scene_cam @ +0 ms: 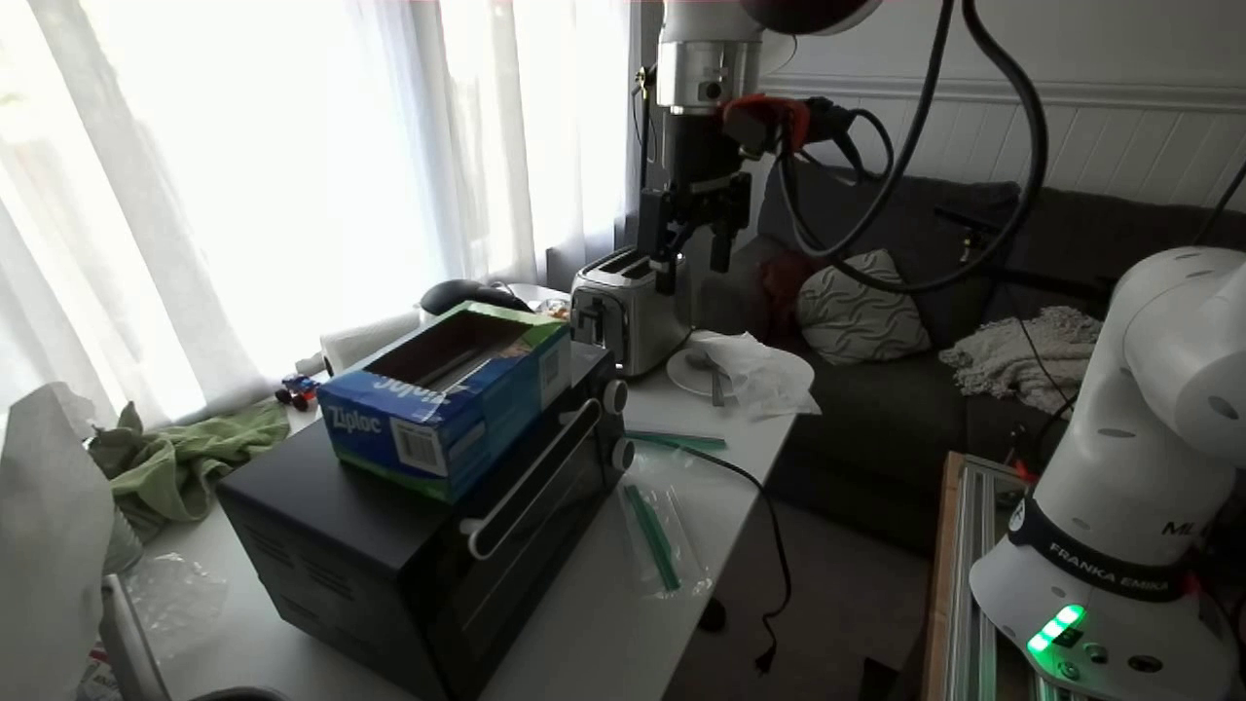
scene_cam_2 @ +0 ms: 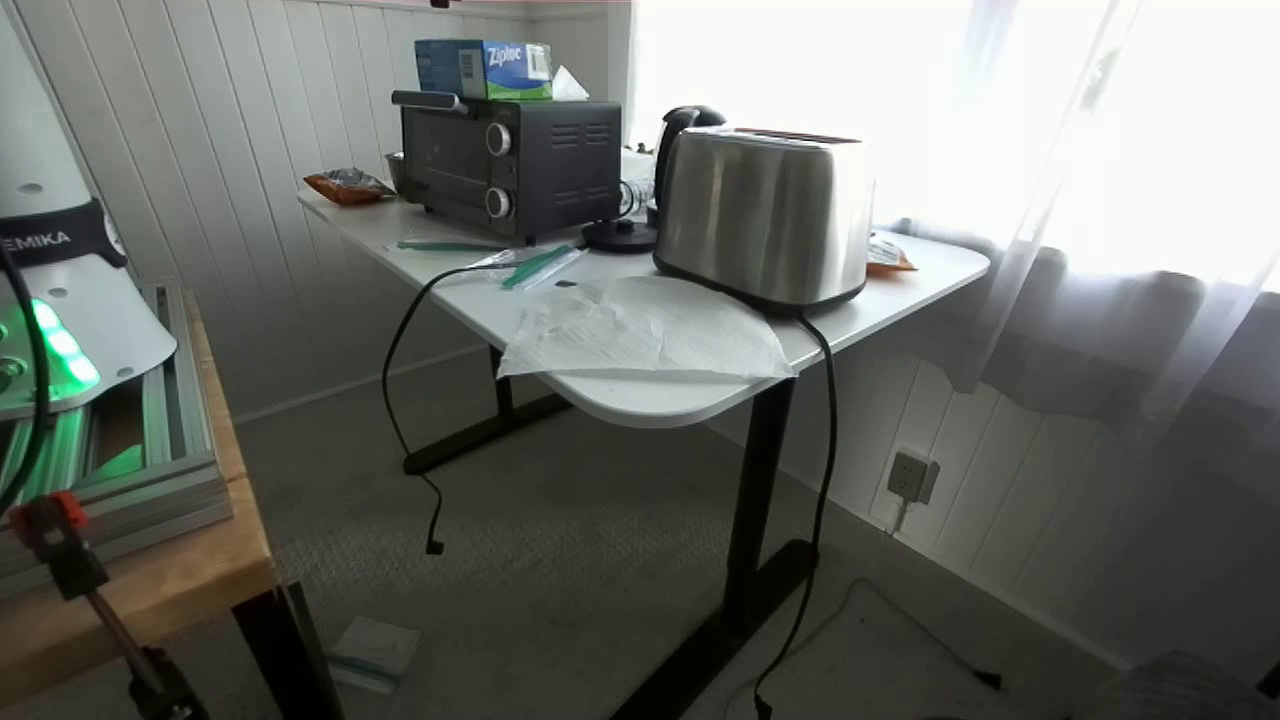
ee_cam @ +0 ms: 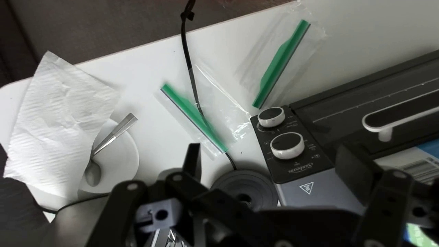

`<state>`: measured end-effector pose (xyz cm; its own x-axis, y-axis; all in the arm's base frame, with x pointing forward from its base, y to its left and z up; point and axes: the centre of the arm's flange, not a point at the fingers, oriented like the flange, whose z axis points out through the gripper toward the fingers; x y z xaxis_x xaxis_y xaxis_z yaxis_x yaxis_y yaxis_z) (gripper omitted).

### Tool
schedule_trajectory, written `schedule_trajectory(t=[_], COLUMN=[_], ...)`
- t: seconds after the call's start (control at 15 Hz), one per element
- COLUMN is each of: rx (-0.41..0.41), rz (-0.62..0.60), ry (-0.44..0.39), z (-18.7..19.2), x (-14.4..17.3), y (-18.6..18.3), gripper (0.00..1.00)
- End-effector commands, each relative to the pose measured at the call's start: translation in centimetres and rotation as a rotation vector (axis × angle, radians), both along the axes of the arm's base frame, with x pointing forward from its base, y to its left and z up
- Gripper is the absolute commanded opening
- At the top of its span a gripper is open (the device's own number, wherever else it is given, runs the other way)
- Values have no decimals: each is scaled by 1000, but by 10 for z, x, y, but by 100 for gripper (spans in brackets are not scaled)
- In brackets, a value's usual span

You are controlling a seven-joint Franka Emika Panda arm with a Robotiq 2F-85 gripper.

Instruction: Remove the zip lock bag from on top of the blue box on the microwave and put it on the table

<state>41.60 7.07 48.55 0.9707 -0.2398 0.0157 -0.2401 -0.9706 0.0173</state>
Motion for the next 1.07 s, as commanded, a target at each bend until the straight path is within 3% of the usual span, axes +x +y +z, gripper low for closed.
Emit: schedule_trajectory(t=[0.0,0.53,1.0], rx=[-30,-26,-23], rz=[94,223,235], ry=[-47,-56,-33], z=[8,12,10], x=[-26,-37,-28], y=[-8,-1,4], gripper=[100,100,100])
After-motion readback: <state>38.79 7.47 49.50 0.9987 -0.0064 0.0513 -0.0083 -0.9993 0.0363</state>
